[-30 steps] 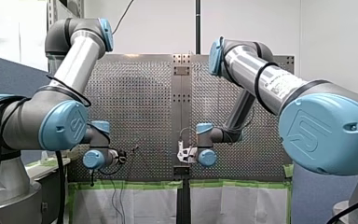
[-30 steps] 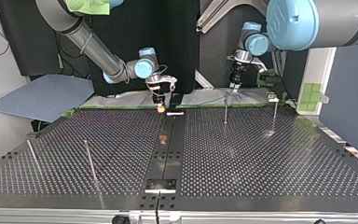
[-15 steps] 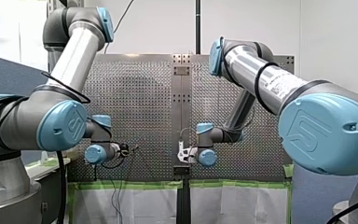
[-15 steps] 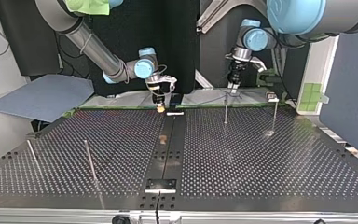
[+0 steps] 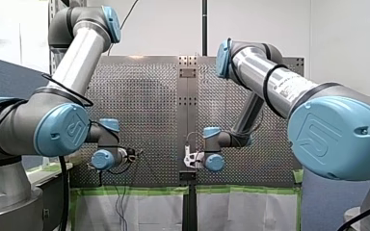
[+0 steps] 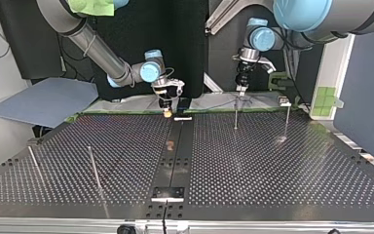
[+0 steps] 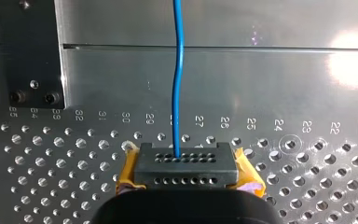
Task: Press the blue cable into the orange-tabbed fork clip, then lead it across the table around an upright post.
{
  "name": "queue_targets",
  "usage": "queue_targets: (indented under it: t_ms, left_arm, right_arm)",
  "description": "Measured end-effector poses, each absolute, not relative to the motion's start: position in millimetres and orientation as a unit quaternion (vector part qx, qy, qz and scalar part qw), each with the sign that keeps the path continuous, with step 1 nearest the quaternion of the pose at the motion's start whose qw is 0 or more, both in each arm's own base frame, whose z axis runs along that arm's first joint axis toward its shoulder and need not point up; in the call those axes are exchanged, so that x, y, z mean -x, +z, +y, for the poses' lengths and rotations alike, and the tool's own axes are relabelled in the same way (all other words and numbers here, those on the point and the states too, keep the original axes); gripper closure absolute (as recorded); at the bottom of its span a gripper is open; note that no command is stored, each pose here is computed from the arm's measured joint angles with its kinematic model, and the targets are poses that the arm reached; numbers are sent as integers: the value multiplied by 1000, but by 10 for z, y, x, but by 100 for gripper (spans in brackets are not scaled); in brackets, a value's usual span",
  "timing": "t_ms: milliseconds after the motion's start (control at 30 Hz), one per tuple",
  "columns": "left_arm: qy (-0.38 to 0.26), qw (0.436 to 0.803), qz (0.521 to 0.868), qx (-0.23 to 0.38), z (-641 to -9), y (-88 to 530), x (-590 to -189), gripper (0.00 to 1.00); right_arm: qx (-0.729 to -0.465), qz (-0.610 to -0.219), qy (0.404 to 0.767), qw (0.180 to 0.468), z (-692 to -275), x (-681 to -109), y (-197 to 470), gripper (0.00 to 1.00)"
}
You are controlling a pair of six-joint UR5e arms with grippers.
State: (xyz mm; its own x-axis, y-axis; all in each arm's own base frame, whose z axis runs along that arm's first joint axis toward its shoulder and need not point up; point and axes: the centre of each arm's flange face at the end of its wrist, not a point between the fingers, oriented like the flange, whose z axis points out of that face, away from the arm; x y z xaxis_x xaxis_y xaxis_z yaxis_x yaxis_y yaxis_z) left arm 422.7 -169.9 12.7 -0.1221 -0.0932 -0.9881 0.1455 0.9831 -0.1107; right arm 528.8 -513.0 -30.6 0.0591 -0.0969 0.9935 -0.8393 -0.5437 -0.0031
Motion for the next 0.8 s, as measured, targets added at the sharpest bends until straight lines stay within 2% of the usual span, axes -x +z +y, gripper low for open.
queue_targets:
  t_ms: [333, 800]
  left_arm:
    - [-66, 666, 743, -13, -1739, 124, -4197, 0]
    - [-77, 657, 750, -19, -1872, -57, -4220, 0]
  right_arm:
    - [-654, -358, 586, 317, -5132, -5287, -308, 100]
    - [-655, -358, 586, 316, -5131, -5286, -310, 100]
